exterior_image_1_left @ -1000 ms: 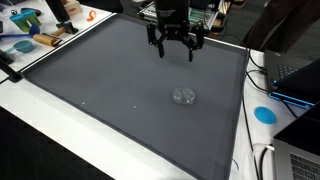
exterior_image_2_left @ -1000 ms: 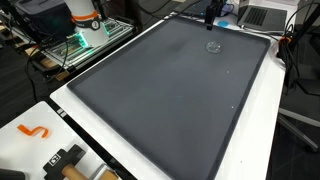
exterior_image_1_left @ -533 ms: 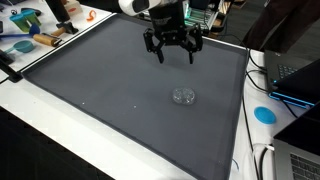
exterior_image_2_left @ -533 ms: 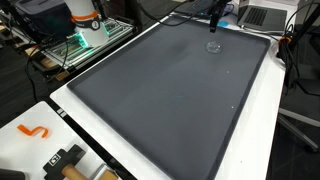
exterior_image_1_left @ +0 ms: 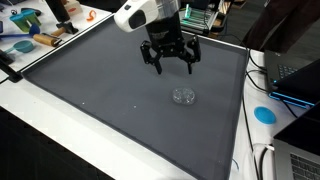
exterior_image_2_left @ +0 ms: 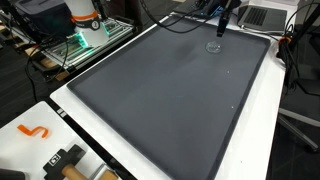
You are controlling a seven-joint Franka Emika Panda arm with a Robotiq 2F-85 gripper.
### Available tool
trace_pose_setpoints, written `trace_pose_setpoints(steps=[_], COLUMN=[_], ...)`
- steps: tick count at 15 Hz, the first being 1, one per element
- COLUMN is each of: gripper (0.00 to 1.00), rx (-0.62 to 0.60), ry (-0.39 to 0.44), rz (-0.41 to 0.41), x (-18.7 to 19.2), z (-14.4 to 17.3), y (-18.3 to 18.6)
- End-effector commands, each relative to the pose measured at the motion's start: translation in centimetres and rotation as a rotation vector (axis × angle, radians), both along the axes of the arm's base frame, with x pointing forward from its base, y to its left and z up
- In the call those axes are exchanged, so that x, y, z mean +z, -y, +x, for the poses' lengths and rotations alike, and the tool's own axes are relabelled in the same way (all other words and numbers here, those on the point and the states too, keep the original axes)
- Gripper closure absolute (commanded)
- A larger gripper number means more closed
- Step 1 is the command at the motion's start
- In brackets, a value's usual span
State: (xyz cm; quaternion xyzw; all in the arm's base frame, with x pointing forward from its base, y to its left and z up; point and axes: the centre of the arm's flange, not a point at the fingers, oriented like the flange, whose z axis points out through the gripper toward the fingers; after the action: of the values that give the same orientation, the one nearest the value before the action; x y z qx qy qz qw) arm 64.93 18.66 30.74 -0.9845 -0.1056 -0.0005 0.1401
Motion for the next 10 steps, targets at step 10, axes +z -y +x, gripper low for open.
trace_pose_setpoints(steps=[10], gripper=[0.00], rx=[0.058], ry=[-0.047], rz=[-0.015], x=[3.2], z=[3.7], y=[-4.8])
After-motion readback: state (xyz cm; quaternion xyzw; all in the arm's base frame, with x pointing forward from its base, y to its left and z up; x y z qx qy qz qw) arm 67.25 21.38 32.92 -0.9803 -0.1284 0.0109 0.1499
